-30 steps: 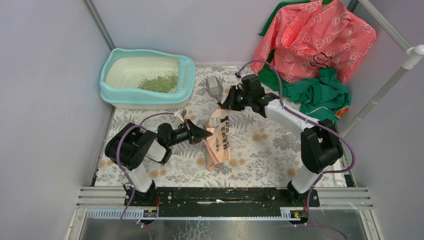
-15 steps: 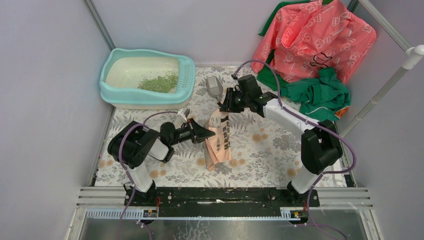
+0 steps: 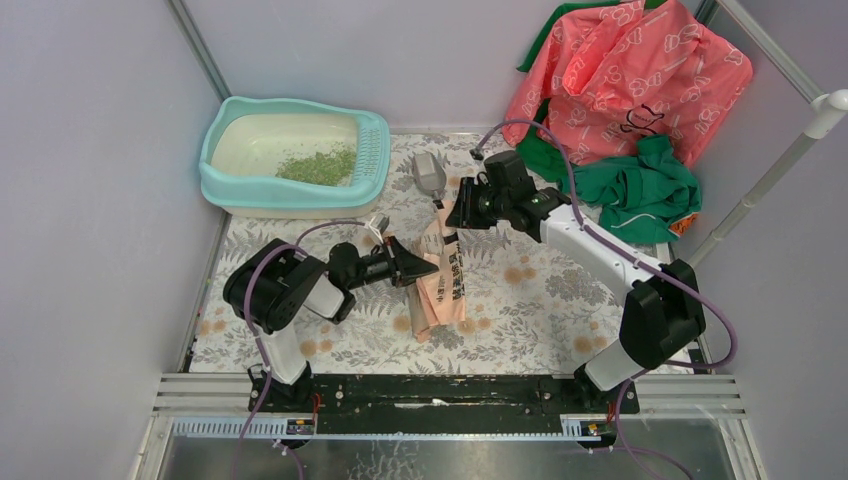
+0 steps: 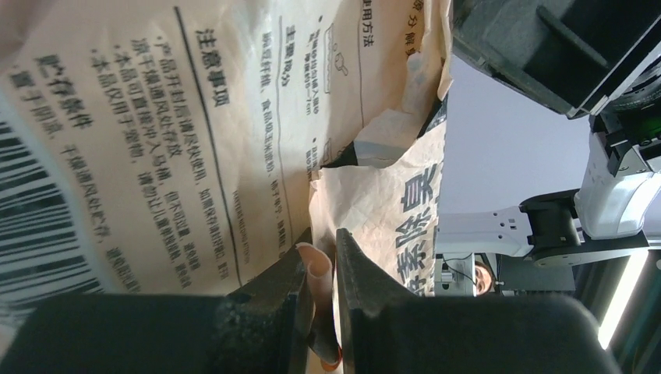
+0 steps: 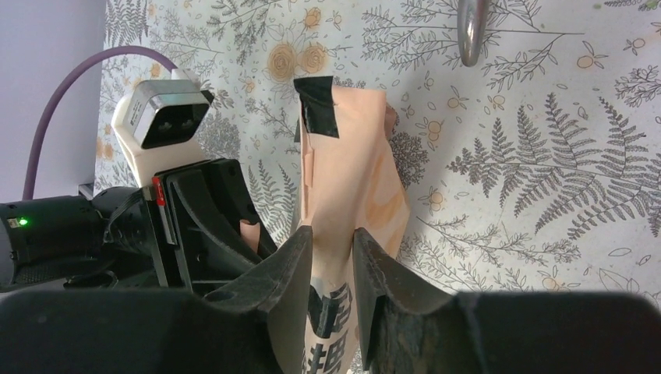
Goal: Fill the litter box with clean litter
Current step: Close the cat litter bag at the center of the board.
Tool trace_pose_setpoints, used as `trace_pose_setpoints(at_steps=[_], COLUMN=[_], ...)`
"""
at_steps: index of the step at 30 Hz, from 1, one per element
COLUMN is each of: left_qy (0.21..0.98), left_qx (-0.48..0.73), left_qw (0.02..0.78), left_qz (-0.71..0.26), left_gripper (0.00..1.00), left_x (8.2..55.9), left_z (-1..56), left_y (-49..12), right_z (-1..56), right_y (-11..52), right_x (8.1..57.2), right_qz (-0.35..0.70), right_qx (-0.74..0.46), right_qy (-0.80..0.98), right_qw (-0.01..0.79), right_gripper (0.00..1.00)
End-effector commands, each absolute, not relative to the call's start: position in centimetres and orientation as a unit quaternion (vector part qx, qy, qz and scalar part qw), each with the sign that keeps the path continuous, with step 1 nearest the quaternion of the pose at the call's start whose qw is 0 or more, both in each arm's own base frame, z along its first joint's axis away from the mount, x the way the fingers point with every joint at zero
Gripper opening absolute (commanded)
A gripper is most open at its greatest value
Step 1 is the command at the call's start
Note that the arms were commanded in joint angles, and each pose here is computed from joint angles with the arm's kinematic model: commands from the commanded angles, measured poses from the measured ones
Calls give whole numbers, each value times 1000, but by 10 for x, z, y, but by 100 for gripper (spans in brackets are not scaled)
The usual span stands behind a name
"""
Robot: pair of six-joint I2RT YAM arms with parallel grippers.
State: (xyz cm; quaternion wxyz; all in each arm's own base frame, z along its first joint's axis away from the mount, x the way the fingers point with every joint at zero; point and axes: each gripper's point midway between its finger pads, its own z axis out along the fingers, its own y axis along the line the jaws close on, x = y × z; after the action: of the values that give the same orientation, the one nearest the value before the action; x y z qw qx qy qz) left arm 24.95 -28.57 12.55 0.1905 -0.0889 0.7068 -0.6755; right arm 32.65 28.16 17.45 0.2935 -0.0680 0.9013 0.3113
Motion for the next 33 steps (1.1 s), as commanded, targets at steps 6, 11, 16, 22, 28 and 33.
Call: trace_pose_setpoints(at_steps=[6, 11, 16, 22, 28, 33], left_qy=[694, 693, 695, 692, 692, 693], left_qx=[-66, -66, -65, -63, -66, -67], left_qw=[207, 209, 207, 204, 203, 202], left_qz=[-687, -687, -686, -690, -689, -689], left_gripper=[22, 22, 22, 22, 22, 22], left_x=[251, 250, 249, 248, 246, 246], left_z=[137, 138, 137, 138, 135, 134], left_y=[-295, -295, -297, -299, -298, -299], right_z=[172, 168, 165, 160, 163, 166], right_y=[286, 287, 288, 289, 289, 288], right_x=[311, 310, 308, 309, 309, 306], right_qz=[308, 306, 303, 301, 301, 302], right_qx=[-89, -91, -95, -96, -97, -101], right_qy=[904, 906, 908, 909, 908, 908], right_qw=[283, 279, 274, 271, 276, 274], right_gripper=[34, 36, 34, 17, 0, 31])
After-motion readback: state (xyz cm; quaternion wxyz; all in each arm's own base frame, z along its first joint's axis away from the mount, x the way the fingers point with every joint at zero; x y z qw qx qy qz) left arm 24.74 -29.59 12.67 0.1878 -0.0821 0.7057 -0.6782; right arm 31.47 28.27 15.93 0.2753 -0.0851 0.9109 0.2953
